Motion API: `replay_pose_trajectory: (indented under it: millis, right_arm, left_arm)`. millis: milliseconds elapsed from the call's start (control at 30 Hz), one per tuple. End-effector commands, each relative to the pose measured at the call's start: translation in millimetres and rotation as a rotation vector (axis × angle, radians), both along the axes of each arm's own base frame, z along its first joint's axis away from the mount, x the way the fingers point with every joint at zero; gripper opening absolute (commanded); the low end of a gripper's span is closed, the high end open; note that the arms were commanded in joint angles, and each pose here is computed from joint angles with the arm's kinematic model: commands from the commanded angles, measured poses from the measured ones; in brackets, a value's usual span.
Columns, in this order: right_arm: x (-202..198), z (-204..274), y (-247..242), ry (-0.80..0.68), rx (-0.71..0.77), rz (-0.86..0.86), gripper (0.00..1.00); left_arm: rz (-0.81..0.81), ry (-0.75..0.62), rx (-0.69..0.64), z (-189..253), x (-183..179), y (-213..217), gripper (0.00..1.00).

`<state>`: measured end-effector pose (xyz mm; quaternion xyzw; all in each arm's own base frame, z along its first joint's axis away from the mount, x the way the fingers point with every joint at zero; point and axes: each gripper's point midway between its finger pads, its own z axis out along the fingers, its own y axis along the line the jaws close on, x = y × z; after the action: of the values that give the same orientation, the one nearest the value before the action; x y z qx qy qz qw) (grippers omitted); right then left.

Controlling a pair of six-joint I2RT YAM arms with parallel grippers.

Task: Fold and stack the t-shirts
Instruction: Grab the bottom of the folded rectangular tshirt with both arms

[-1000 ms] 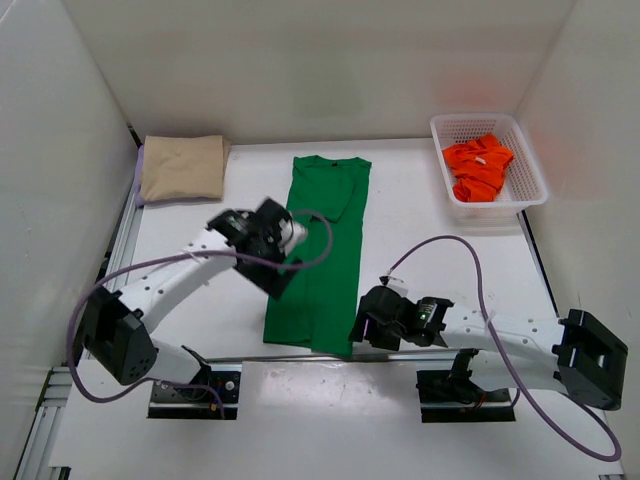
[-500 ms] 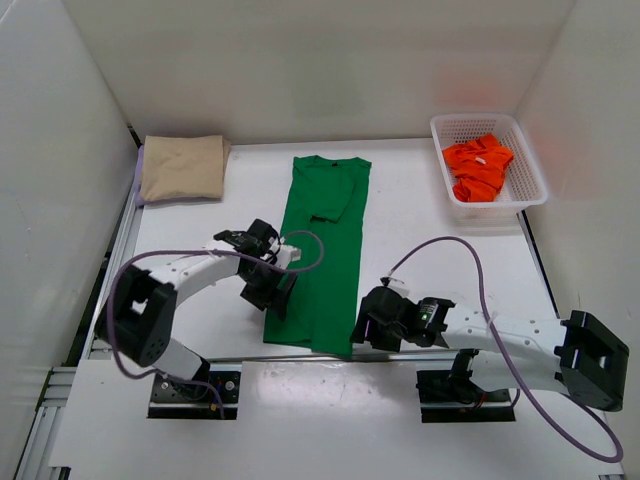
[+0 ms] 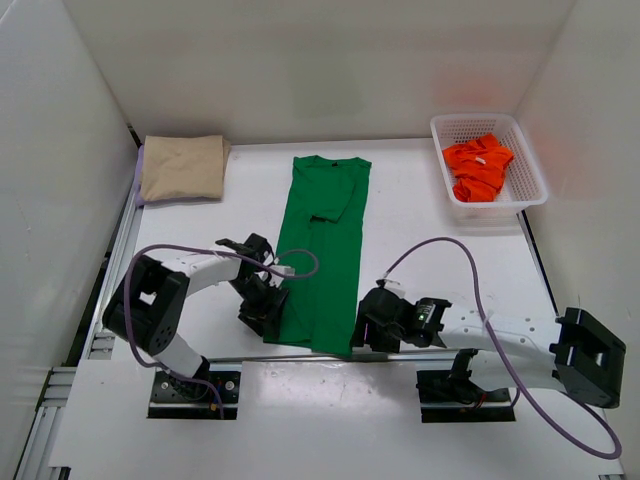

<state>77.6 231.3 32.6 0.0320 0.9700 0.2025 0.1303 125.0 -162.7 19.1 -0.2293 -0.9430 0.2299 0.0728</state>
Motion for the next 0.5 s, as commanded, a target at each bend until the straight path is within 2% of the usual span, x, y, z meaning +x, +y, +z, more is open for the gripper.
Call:
replay_pose_trajectory:
  millis: [0, 33, 133, 167, 300, 367, 400, 467]
  right_arm:
    - [-3, -2, 5, 0.0, 0.007, 0.046, 0.65]
    - [-1, -1, 7, -0.012, 0.014, 0.061, 0.67]
    - [-4, -7, 12, 0.005, 0.014, 0.085, 0.67]
    - [-8, -12, 12, 0.025, 0.012, 0.106, 0.67]
    - [-11, -15, 23, 0.037, 0.045, 0.146, 0.62]
    - [-9, -14, 26, 0.032, 0.053, 0.176, 0.56]
    - [-7, -15, 28, 0.034, 0.058, 0.177, 0.47]
    - [-9, -14, 33, 0.055, 0.091, 0.201, 0.36]
  left_arm:
    - [-0.016, 0.016, -0.026, -9, 0, -5, 0.6]
    - [-0.015, 0.021, -0.036, -8, -1, -6, 0.6]
    - [-0.015, 0.013, -0.04, -9, 3, -8, 0.49]
    - [-0.015, 0.014, -0.04, -9, 6, -10, 0.4]
    - [-0.016, -0.005, -0.039, -8, 17, -15, 0.23]
    - [-0.016, 0.003, -0.035, -10, 17, -14, 0.16]
    - [-0.016, -0.005, -0.039, -8, 19, -16, 0.15]
    - [-0.016, -0.021, -0.062, -2, 21, -19, 0.12]
